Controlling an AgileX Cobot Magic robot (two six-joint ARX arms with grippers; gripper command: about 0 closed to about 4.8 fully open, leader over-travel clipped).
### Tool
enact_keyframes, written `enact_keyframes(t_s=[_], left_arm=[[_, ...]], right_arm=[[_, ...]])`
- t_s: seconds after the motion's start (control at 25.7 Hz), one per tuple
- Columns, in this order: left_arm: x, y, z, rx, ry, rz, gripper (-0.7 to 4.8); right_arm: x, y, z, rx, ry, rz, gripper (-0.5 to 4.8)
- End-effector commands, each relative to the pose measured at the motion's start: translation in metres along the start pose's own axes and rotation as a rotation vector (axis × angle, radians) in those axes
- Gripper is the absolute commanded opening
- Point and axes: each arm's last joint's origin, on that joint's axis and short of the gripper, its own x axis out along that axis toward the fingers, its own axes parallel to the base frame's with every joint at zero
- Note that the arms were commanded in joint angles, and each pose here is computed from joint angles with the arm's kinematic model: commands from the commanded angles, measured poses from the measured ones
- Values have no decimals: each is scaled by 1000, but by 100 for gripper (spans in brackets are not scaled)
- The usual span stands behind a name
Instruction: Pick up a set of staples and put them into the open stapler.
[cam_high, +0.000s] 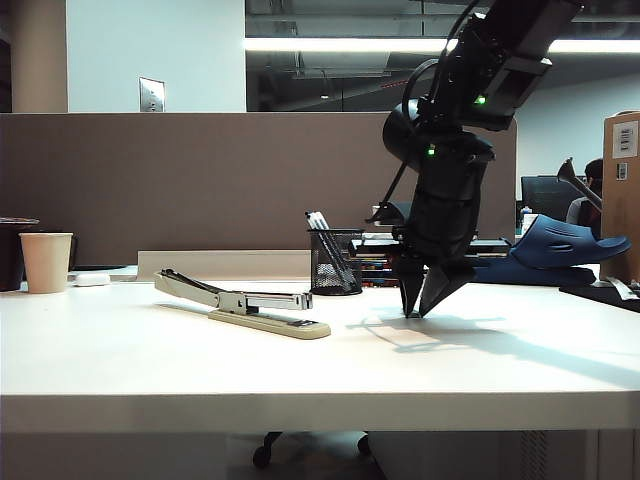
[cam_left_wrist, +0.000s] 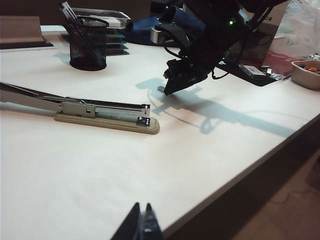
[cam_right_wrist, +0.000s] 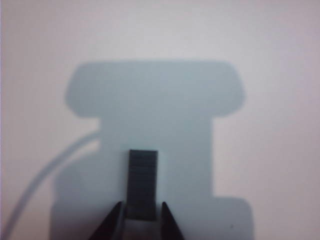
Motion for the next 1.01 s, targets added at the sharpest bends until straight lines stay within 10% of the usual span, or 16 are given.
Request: enact_keyframes(t_s=[0.04,0.19,1.01], left_arm=[[0,0,0,-16,5,-8,-6],[0,0,0,-16,5,-8,-6],[0,0,0,-16,6,-7,-6]], right_arm=[[9,-1,-10,-9,72,-15,75],[9,-1,-10,-10,72,-15,-6],[-18,11,9,-93,-37,350,-6]])
